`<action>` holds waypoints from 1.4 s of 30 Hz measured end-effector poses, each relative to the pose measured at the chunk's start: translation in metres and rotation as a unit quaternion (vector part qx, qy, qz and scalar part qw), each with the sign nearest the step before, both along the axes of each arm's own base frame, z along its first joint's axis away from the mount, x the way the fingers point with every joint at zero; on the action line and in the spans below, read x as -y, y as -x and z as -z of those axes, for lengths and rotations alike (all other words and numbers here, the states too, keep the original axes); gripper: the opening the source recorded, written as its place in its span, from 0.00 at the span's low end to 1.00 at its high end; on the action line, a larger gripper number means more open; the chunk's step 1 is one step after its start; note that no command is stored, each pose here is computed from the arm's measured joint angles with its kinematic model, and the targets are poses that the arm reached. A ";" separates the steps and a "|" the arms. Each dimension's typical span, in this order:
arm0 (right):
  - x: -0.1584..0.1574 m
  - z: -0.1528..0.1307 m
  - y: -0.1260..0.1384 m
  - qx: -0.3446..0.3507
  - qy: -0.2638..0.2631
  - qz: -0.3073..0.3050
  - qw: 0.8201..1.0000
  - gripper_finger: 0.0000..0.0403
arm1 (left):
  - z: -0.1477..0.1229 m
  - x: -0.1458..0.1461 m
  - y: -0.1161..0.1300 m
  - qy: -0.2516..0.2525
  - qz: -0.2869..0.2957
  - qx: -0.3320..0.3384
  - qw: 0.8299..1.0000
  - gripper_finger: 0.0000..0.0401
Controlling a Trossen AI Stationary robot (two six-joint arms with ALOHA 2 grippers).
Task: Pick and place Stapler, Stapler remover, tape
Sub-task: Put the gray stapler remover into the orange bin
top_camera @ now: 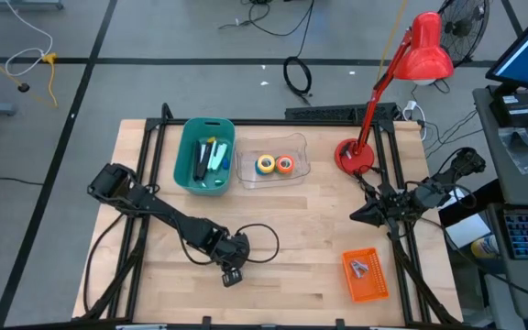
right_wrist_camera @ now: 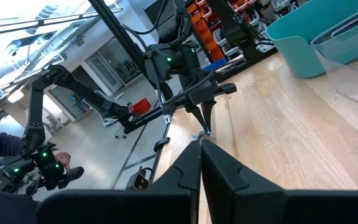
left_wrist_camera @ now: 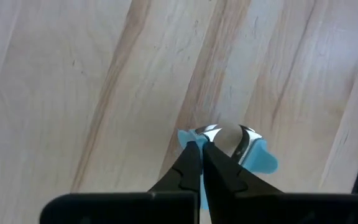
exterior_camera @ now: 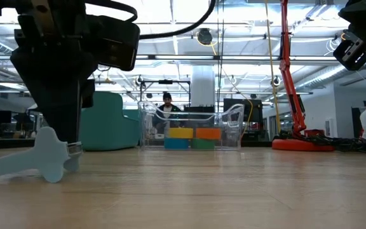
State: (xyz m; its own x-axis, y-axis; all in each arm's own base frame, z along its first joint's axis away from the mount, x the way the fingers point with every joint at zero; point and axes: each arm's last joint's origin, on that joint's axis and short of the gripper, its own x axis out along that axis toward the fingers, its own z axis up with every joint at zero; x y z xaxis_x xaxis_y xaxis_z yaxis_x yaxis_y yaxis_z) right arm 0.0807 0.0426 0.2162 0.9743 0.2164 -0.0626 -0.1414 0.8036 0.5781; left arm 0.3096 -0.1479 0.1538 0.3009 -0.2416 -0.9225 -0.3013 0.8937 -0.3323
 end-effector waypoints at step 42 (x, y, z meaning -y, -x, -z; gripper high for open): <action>-0.026 -0.007 -0.070 0.149 0.053 0.054 0.986 0.35 | -0.130 -0.088 -0.056 0.077 -0.242 0.505 0.825 0.00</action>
